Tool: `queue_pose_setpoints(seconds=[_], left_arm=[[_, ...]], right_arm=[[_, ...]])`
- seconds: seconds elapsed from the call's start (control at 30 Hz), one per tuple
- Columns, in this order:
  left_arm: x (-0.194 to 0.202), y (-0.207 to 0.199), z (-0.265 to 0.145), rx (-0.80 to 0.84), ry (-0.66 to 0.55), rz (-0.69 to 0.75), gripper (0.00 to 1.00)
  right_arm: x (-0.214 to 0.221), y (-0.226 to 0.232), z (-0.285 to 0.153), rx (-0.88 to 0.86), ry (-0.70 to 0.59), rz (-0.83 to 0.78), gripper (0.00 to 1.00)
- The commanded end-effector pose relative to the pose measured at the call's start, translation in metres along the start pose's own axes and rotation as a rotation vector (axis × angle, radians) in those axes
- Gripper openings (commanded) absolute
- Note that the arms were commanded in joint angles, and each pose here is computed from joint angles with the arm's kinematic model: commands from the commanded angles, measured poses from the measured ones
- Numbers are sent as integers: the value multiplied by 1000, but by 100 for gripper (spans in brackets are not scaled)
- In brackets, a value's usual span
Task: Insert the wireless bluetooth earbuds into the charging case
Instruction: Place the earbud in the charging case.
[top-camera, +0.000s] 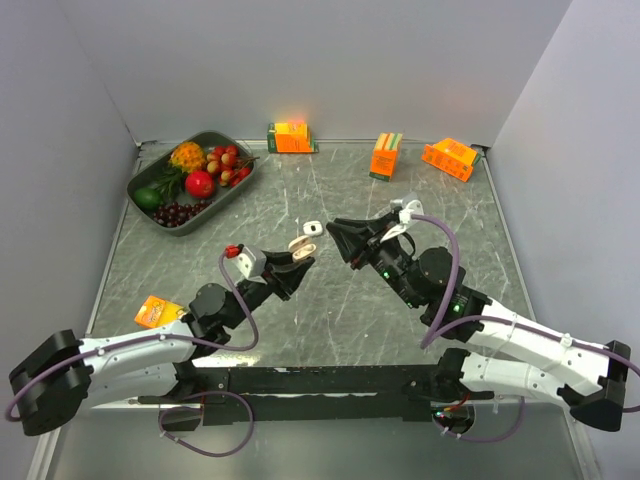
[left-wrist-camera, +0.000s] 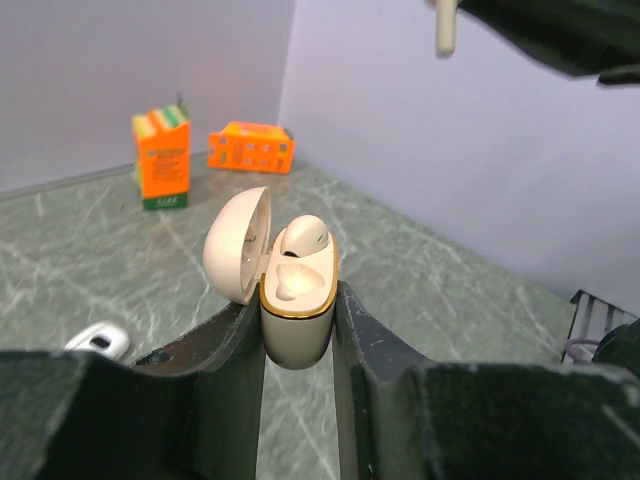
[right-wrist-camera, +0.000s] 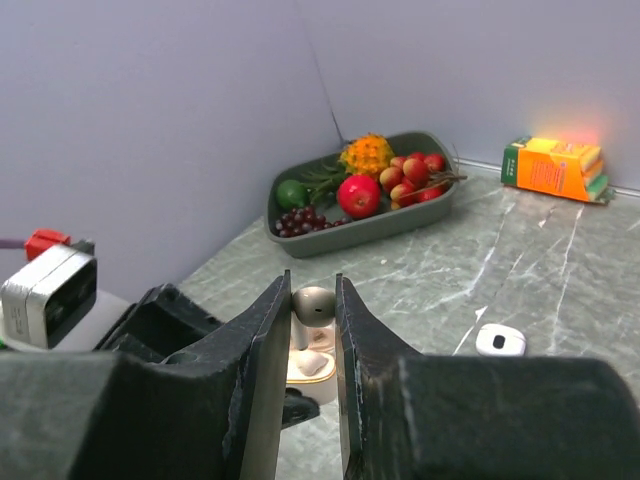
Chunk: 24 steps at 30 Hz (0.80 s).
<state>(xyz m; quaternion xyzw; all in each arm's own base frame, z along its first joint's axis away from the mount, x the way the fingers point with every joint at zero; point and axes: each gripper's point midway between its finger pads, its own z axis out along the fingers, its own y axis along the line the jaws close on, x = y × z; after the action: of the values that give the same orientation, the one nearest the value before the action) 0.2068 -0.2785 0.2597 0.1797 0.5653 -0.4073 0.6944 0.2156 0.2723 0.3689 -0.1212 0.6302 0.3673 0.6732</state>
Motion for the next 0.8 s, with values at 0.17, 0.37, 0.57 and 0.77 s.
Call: queue_pose_setpoints(seconds=[0.17, 0.37, 0.57, 0.77], left_arm=[[-56, -31, 31, 146, -184, -47, 1], [-49, -40, 44, 181, -137, -70, 1], [-44, -39, 53, 162, -90, -96, 1], [-39, -38, 54, 145, -48, -124, 1]], right_arm=[[-3, -1, -11, -11, -76, -6, 0], [-3, 8, -6, -40, -106, -3, 0], [-9, 17, -1, -60, -136, -9, 0], [-9, 18, 4, -45, -147, -30, 0]])
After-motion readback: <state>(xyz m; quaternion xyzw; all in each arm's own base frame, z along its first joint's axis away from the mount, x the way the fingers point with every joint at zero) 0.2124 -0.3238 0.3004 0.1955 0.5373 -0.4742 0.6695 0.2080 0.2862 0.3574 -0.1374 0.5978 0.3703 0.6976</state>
